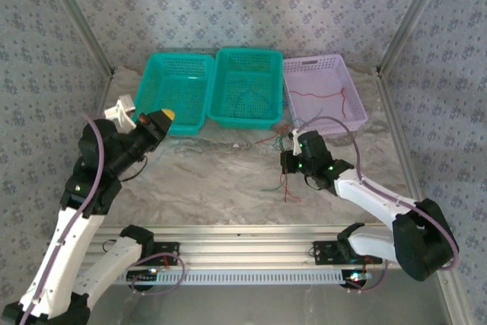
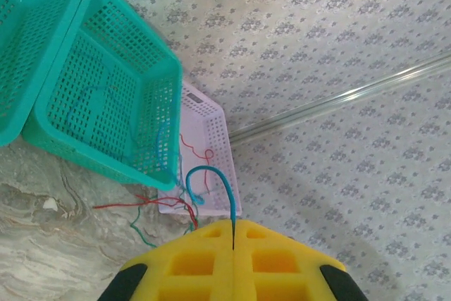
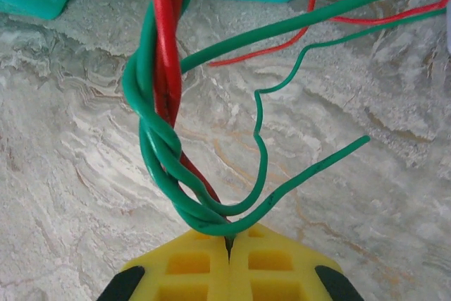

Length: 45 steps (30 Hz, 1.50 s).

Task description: Untangle the cables

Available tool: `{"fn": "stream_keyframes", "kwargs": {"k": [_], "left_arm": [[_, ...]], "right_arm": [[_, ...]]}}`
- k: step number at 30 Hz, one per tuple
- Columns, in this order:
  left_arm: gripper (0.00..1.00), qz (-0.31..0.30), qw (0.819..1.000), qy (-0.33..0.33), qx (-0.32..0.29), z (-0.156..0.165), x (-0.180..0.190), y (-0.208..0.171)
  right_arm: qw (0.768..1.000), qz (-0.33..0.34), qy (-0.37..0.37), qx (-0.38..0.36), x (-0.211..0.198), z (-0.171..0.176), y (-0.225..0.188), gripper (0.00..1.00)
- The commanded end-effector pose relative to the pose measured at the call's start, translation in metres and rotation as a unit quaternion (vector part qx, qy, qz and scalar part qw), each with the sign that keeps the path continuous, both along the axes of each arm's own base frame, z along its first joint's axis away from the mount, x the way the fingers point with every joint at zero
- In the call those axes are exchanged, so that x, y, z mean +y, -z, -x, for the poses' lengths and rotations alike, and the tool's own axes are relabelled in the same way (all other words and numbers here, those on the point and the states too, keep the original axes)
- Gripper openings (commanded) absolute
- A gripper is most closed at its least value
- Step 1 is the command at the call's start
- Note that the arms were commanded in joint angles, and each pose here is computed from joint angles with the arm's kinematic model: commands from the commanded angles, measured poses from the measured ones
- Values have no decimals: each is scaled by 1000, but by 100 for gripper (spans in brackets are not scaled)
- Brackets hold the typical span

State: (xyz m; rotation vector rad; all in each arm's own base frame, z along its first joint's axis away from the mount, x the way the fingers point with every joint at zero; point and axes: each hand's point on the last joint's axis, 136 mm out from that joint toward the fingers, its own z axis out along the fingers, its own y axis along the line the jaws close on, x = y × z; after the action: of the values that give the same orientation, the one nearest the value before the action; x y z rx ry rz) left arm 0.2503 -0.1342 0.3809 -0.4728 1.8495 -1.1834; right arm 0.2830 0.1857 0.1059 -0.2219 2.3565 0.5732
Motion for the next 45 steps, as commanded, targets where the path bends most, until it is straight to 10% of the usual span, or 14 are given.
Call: {"fn": "stream_keyframes", "kwargs": {"k": [1,17,31,45], "left_arm": [[0,-48,998,25,-19,-11,-12,-7],[0,-180,976,67,-99,-142,-99,-47],[0,-215,967,133,-8,-267,-187,73],[0,-246,951,175,71,-302,-243,185]], "right_arm": [[999,-40,-8,-33,7,3,-16,0],[987,-103,-49,-114,9,35,-75,0],[984,-87,-53,-149,3,36,-95,0],[987,-91,23,-131,-23,-1,-99,0]]}}
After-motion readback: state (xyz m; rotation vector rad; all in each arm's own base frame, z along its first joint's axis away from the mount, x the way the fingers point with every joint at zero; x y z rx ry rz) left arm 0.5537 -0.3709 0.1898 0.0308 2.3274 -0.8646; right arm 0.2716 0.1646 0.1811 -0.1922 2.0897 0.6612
